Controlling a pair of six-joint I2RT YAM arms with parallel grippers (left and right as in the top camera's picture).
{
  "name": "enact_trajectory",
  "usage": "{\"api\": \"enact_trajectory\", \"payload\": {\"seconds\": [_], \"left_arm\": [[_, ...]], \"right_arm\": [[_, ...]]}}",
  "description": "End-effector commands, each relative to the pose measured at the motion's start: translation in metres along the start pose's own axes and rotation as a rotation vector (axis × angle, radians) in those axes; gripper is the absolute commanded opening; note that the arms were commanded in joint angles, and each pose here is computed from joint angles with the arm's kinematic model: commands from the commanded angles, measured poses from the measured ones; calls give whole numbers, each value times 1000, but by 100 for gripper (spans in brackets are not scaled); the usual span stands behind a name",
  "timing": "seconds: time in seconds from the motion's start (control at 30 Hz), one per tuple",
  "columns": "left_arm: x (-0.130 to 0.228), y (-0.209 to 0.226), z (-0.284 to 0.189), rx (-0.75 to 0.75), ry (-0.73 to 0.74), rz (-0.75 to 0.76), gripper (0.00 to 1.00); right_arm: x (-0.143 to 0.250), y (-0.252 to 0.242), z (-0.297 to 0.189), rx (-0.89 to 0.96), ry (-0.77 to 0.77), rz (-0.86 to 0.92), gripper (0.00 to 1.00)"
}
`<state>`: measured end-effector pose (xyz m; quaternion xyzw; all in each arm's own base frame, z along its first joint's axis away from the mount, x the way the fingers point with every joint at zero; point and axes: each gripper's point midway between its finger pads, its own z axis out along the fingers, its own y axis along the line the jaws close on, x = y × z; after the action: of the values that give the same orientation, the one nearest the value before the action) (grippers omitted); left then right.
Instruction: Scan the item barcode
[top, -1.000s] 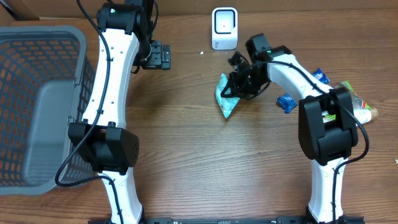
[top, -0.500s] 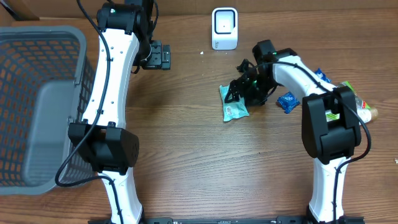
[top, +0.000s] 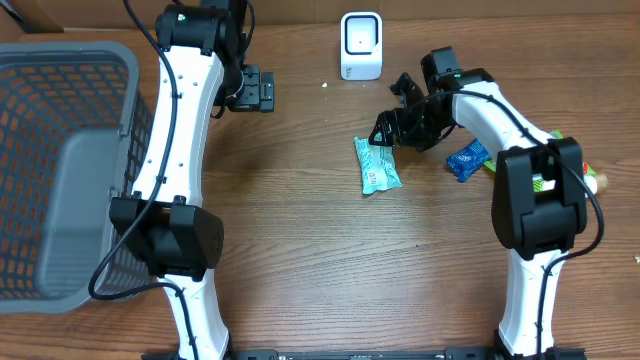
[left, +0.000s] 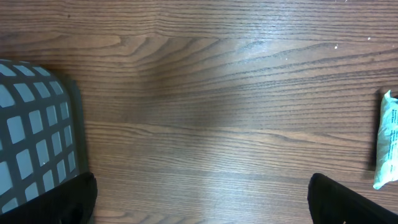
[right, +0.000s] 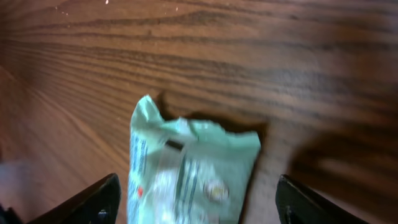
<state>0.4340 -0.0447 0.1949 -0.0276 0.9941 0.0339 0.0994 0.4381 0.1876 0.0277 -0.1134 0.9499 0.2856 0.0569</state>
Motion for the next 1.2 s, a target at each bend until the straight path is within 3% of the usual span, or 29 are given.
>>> {"api": "enact_trajectory", "payload": {"seconds": [0.0, 0.2, 0.37, 0.5, 0.63, 0.8, 1.0, 1.17], "left_arm": [[1, -3, 3, 7, 8, -15, 99], [1, -3, 3, 7, 8, -15, 100], [1, -3, 3, 7, 8, -15, 100], [1, -3, 3, 7, 8, -15, 100], [1, -3, 3, 7, 8, -15, 100], [1, -3, 3, 7, 8, -15, 100], [1, -3, 3, 7, 8, -15, 100], [1, -3, 3, 7, 8, -15, 100]], "right_arm": [[0, -4, 14, -9, 16, -62, 74], [1, -25, 14, 97, 23, -58, 44], [19, -63, -1, 333, 65, 171, 42], [35, -80, -20, 494, 90, 312, 44], [58, -82, -41, 597, 114, 499, 66], [80, -55, -36, 509, 227, 527, 79], [77, -41, -42, 459, 284, 310, 79], [57, -24, -67, 446, 260, 239, 75]]}}
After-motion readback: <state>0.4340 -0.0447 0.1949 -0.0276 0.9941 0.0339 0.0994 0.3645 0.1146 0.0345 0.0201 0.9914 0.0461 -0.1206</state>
